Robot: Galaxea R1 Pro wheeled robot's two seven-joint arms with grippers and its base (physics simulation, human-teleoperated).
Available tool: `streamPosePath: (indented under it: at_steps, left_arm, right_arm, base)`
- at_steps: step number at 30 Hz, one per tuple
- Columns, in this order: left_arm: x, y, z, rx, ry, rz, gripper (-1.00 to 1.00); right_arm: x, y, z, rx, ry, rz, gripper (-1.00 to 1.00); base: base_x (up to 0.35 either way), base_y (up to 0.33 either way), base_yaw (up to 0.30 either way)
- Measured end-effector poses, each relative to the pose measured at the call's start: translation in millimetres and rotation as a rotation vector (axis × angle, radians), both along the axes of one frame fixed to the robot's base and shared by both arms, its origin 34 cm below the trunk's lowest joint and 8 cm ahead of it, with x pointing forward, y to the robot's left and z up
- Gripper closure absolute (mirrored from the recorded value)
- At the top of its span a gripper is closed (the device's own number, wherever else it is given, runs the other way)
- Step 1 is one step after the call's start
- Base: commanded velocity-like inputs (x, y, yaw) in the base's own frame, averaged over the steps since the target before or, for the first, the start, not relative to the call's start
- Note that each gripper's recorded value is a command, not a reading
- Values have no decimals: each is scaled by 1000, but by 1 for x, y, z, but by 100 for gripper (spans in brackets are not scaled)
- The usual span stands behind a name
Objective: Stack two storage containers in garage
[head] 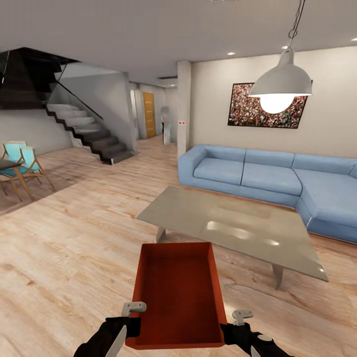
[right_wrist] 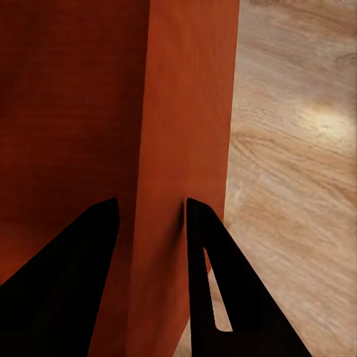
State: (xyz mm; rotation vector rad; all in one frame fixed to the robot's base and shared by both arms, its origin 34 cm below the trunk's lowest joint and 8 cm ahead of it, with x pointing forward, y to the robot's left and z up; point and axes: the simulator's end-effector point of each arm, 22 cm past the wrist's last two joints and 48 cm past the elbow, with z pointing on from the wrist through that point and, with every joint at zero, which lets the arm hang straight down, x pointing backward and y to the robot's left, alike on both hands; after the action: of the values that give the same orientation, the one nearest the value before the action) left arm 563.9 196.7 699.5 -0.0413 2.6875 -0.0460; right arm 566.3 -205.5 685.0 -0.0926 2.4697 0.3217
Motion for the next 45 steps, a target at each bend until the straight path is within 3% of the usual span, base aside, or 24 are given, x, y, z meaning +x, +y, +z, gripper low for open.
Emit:
streamPosePath:
  at_steps: [19,45]
  left_arm:
    - [-5,1,19,0,0,1,100]
    - [-15,1,41,-1,1,1,100]
  right_arm:
    - [-5,1,19,-1,-1,1,100]
    - [-15,1,41,-1,0,1,100]
  base:
    - [0,0,0]
    - [0,0,278]
